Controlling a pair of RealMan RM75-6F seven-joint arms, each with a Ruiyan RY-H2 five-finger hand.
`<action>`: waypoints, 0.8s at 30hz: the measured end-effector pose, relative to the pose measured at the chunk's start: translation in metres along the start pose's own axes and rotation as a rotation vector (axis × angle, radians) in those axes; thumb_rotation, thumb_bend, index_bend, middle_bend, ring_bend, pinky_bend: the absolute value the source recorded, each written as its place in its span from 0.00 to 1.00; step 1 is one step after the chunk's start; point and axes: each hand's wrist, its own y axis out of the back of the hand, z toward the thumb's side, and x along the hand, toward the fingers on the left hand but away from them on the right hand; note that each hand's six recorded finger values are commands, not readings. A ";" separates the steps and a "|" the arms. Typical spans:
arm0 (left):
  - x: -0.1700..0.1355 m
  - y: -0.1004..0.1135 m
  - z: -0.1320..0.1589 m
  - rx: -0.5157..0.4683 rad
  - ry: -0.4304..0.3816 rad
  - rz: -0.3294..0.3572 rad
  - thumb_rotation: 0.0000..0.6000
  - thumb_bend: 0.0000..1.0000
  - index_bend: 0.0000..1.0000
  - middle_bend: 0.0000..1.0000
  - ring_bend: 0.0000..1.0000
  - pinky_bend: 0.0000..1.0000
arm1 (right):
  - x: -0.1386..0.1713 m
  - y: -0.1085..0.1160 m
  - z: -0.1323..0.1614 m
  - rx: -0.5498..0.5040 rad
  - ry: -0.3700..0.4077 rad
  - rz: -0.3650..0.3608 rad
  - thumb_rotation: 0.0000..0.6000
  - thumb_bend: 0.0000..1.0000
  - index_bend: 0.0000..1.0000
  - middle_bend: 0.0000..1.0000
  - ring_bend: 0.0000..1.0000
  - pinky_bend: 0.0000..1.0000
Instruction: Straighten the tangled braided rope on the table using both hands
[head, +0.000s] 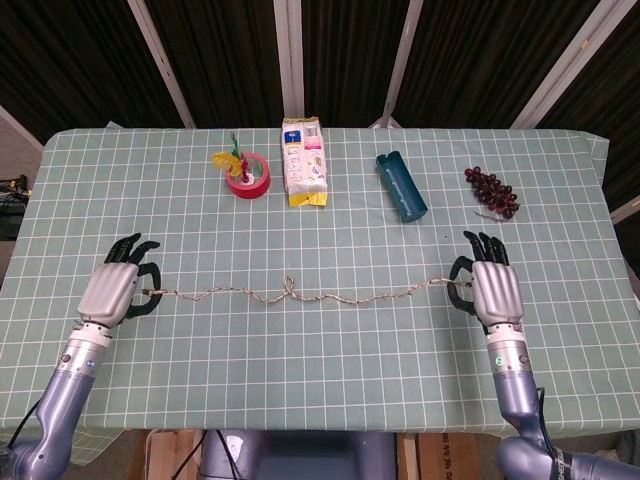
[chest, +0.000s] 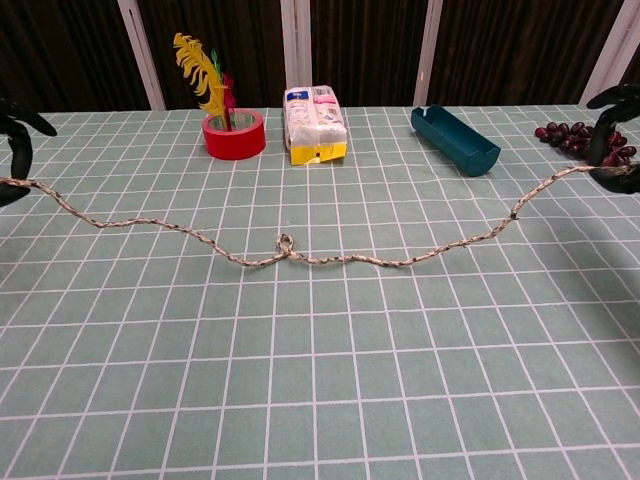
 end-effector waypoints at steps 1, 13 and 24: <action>-0.001 0.000 -0.004 0.003 0.004 -0.002 1.00 0.48 0.62 0.16 0.00 0.00 | 0.000 0.001 -0.001 0.002 -0.003 -0.002 1.00 0.46 0.65 0.13 0.00 0.00; -0.010 0.000 -0.034 0.030 0.044 -0.002 1.00 0.48 0.62 0.16 0.00 0.00 | -0.006 0.013 -0.031 0.024 -0.068 -0.041 1.00 0.46 0.65 0.13 0.00 0.00; -0.012 -0.005 -0.040 0.035 0.053 -0.011 1.00 0.48 0.62 0.16 0.00 0.00 | -0.012 0.024 -0.061 0.029 -0.137 -0.067 1.00 0.46 0.65 0.13 0.00 0.00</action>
